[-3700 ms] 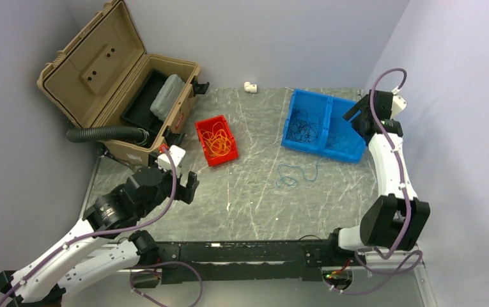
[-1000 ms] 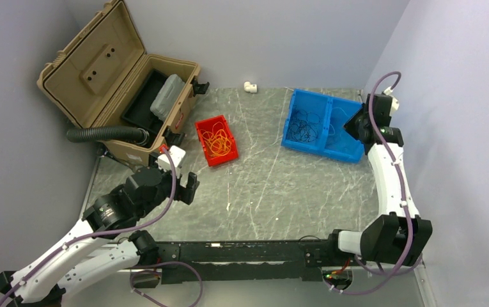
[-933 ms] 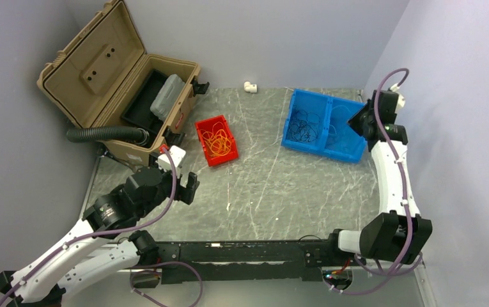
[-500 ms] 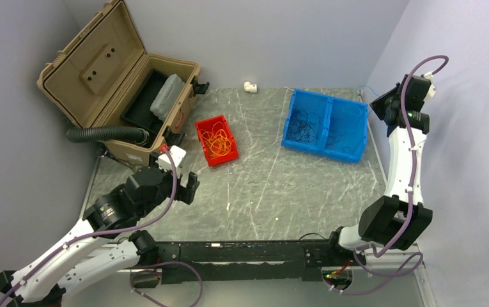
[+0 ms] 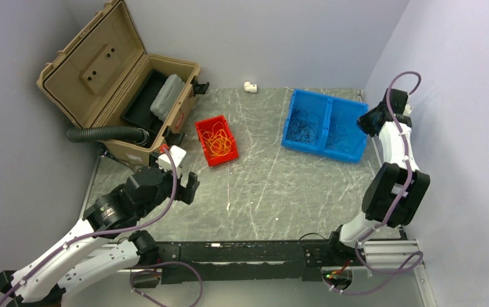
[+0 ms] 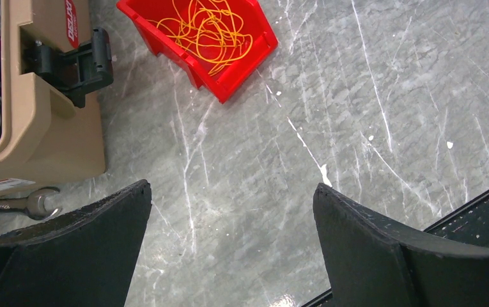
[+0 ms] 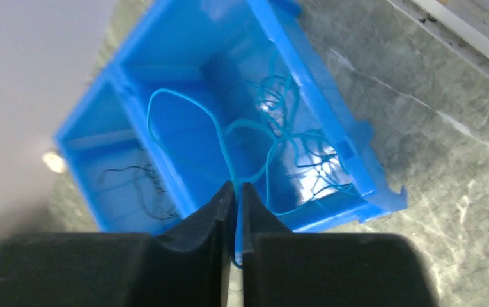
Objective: Untangle the cables
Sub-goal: Place the cable in the bin, then reset both arms
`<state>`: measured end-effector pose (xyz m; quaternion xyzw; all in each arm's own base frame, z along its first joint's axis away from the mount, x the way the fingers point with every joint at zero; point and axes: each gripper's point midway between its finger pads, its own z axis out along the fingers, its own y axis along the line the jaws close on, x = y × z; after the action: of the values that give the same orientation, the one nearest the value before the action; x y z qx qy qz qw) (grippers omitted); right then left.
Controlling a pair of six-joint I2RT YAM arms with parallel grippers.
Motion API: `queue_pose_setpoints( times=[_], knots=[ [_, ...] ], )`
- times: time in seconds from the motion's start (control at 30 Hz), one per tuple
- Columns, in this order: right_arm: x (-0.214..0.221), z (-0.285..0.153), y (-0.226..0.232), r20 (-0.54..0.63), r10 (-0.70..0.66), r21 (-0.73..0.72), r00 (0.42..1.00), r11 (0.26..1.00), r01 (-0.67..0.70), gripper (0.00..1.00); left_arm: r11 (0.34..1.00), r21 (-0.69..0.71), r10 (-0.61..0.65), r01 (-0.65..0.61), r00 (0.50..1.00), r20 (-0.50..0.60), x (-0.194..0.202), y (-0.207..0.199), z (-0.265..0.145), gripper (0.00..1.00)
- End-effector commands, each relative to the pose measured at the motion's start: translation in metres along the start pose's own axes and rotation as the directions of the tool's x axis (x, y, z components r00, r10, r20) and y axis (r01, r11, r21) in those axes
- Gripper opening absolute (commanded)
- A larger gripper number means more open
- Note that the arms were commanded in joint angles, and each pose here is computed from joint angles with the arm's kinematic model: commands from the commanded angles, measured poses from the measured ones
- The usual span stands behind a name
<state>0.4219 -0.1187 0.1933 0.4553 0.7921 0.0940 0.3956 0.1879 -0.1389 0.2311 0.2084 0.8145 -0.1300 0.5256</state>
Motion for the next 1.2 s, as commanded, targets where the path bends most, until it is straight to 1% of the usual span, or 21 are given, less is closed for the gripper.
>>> queue_pose_setpoints(
  times=[0.0, 0.03, 0.07, 0.1, 0.27, 0.33, 0.37, 0.47, 0.5, 0.67, 0.87, 0.97, 1.07, 1.17],
  knots=[
    [0.002, 0.020, -0.009, 0.008, 0.016, 0.023, 1.000, 1.000, -0.016, 0.32, 1.000, -0.002, 0.004, -0.004, 1.000, 0.020, -0.004, 0.000, 0.003, 0.99],
    [0.003, 0.020, -0.008, 0.002, 0.009, 0.018, 1.000, 1.000, -0.009, 0.55, 1.000, -0.002, 0.005, -0.005, 1.000, 0.020, -0.004, 0.000, 0.003, 0.99],
    [0.002, 0.019, -0.008, 0.003, 0.005, 0.016, 1.000, 1.000, -0.005, 0.69, 1.000, -0.002, 0.005, -0.005, 1.000, 0.018, -0.003, 0.000, 0.003, 0.99],
    [0.001, 0.015, -0.006, 0.010, 0.001, 0.010, 1.000, 1.000, -0.001, 0.73, 1.000, -0.003, 0.007, -0.006, 1.000, 0.016, -0.003, 0.000, 0.003, 0.99],
    [-0.014, -0.012, 0.008, 0.068, -0.031, -0.041, 0.997, 0.999, 0.034, 0.75, 1.000, 0.002, 0.008, -0.008, 1.000, 0.012, -0.004, -0.002, 0.004, 0.99],
    [-0.014, -0.024, 0.014, 0.080, -0.051, -0.065, 0.996, 0.996, 0.056, 0.78, 1.000, 0.001, 0.008, -0.008, 1.000, 0.010, -0.003, -0.001, 0.005, 0.99],
    [-0.014, -0.030, 0.018, 0.086, -0.060, -0.082, 0.994, 0.994, 0.067, 0.82, 1.000, 0.002, 0.009, -0.009, 1.000, 0.011, -0.003, -0.001, 0.005, 0.99],
    [-0.011, -0.048, 0.028, 0.108, -0.091, -0.122, 0.990, 0.987, 0.104, 0.98, 1.000, 0.005, 0.009, -0.009, 1.000, 0.012, -0.004, -0.002, 0.005, 0.99],
    [-0.008, -0.053, 0.032, 0.111, -0.107, -0.139, 0.988, 0.983, 0.122, 1.00, 1.000, 0.008, 0.009, -0.009, 1.000, 0.013, -0.004, -0.003, 0.005, 0.99],
    [0.012, -0.076, 0.052, 0.130, -0.163, -0.191, 0.978, 0.964, 0.186, 1.00, 1.000, 0.012, 0.009, -0.009, 1.000, 0.012, -0.004, -0.003, 0.005, 0.99],
    [0.057, -0.087, 0.069, 0.109, -0.252, -0.241, 0.962, 0.932, 0.271, 1.00, 1.000, 0.015, 0.005, -0.005, 1.000, 0.017, -0.005, -0.003, 0.004, 0.99],
    [0.080, -0.091, 0.066, 0.091, -0.287, -0.266, 0.953, 0.916, 0.301, 1.00, 1.000, 0.016, 0.004, -0.004, 1.000, 0.020, -0.005, -0.003, 0.003, 0.99],
    [0.105, -0.090, 0.050, 0.064, -0.325, -0.286, 0.944, 0.900, 0.329, 1.00, 1.000, 0.015, 0.003, -0.004, 1.000, 0.019, -0.004, -0.002, 0.003, 0.99],
    [0.123, -0.090, 0.032, 0.043, -0.393, -0.294, 0.919, 0.874, 0.388, 1.00, 1.000, 0.015, 0.004, -0.005, 1.000, 0.018, -0.004, -0.003, 0.003, 0.99]
  ],
)
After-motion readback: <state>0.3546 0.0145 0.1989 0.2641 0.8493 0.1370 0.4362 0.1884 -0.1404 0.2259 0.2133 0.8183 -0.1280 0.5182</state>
